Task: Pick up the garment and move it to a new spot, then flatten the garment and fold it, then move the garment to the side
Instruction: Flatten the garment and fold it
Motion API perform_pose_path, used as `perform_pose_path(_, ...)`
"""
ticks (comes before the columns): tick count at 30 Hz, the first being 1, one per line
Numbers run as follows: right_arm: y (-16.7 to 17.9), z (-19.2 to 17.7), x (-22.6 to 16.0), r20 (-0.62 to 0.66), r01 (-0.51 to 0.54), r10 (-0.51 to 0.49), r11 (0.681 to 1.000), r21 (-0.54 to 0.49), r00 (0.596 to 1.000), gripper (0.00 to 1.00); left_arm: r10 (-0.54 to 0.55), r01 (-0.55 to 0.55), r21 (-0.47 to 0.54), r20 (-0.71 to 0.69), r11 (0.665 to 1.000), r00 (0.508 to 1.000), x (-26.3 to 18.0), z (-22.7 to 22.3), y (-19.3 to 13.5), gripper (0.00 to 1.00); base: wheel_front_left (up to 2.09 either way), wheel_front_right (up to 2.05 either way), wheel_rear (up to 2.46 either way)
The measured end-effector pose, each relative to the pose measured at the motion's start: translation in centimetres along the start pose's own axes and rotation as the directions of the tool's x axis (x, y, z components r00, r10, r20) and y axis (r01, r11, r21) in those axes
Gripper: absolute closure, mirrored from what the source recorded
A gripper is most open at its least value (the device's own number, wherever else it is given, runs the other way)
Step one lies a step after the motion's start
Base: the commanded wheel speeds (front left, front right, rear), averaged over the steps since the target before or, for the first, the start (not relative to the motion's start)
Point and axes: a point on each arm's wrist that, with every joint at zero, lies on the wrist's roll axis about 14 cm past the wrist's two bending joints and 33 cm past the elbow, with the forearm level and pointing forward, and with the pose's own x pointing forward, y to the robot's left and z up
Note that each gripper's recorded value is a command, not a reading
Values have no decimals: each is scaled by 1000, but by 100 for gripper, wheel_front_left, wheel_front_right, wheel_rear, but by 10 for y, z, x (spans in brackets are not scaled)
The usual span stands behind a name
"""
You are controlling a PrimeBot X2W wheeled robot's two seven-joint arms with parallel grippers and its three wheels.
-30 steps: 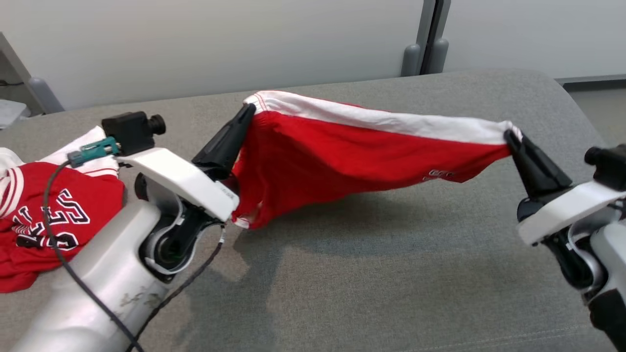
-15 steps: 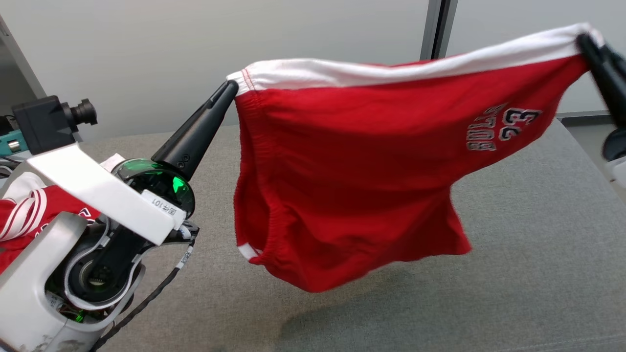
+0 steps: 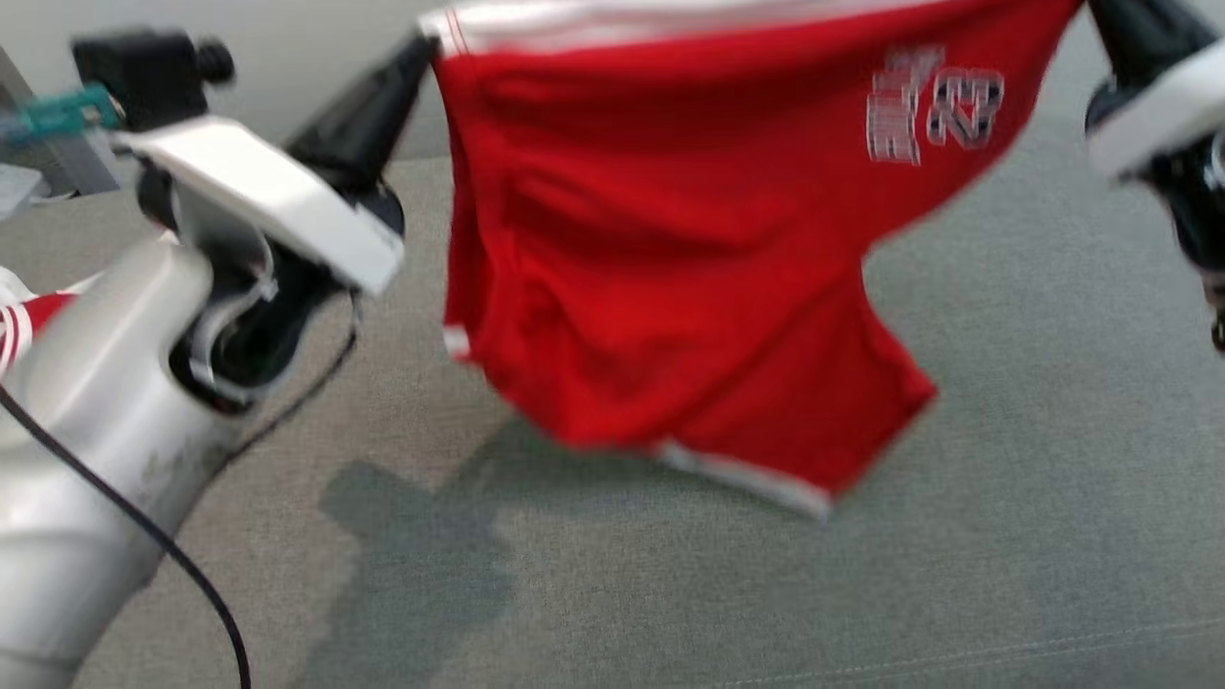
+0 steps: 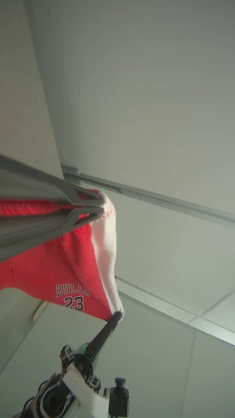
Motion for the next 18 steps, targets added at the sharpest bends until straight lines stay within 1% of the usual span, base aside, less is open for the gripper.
perform_pose_path(1, 3, 21, 18, 75, 4, -1, 999, -34, 997, 100, 4, -7, 47, 59, 999, 998, 14, 16, 7, 100, 0, 0, 0)
perform_pose_path(2, 6, 47, 33, 173, 11, 2, 997, -76, 985, 100, -5, -8, 110, 116, 994, 993, 25, 33, 12, 100, 0, 0, 0)
perform_pose_path(3, 5, 74, 45, 268, 30, 4, 992, -121, 963, 100, -36, 4, 184, 170, 983, 985, 35, 50, 13, 100, 0, 0, 0)
perform_pose_path(5, 2, 100, 62, 323, 59, 7, 979, -196, 946, 100, -92, 14, 299, 249, 954, 964, 50, 76, 11, 100, 0, 0, 0)
perform_pose_path(6, 1, 102, 70, 322, 69, 11, 969, -237, 947, 100, -112, 21, 328, 261, 945, 959, 56, 82, 11, 100, 0, 0, 0)
perform_pose_path(7, 0, 96, 76, 302, 70, 13, 962, -263, 953, 100, -116, 21, 332, 269, 943, 956, 61, 84, 15, 100, 0, 0, 0)
perform_pose_path(8, -1, 82, 82, 268, 63, 16, 956, -285, 963, 100, -109, 18, 326, 262, 945, 959, 65, 78, 21, 100, 0, 0, 0)
perform_pose_path(10, -1, 43, 89, 178, 34, 25, 946, -322, 984, 100, -100, 37, 322, 182, 946, 978, 69, 42, 30, 100, 0, 0, 0)
perform_pose_path(13, -1, -23, 87, 45, -18, 36, 941, -338, 998, 100, -82, 80, 272, -5, 959, 997, 61, -43, 44, 100, 0, 0, 0)
perform_pose_path(16, -8, -103, 68, -117, -50, 15, 952, -300, 993, 100, -24, 50, 164, -157, 985, 987, 40, -119, 64, 100, 0, 0, 0)
perform_pose_path(18, -12, -149, 51, -209, -56, -1, 962, -267, 978, 100, 9, 16, 114, -216, 993, 976, 28, -153, 75, 100, 0, 0, 0)
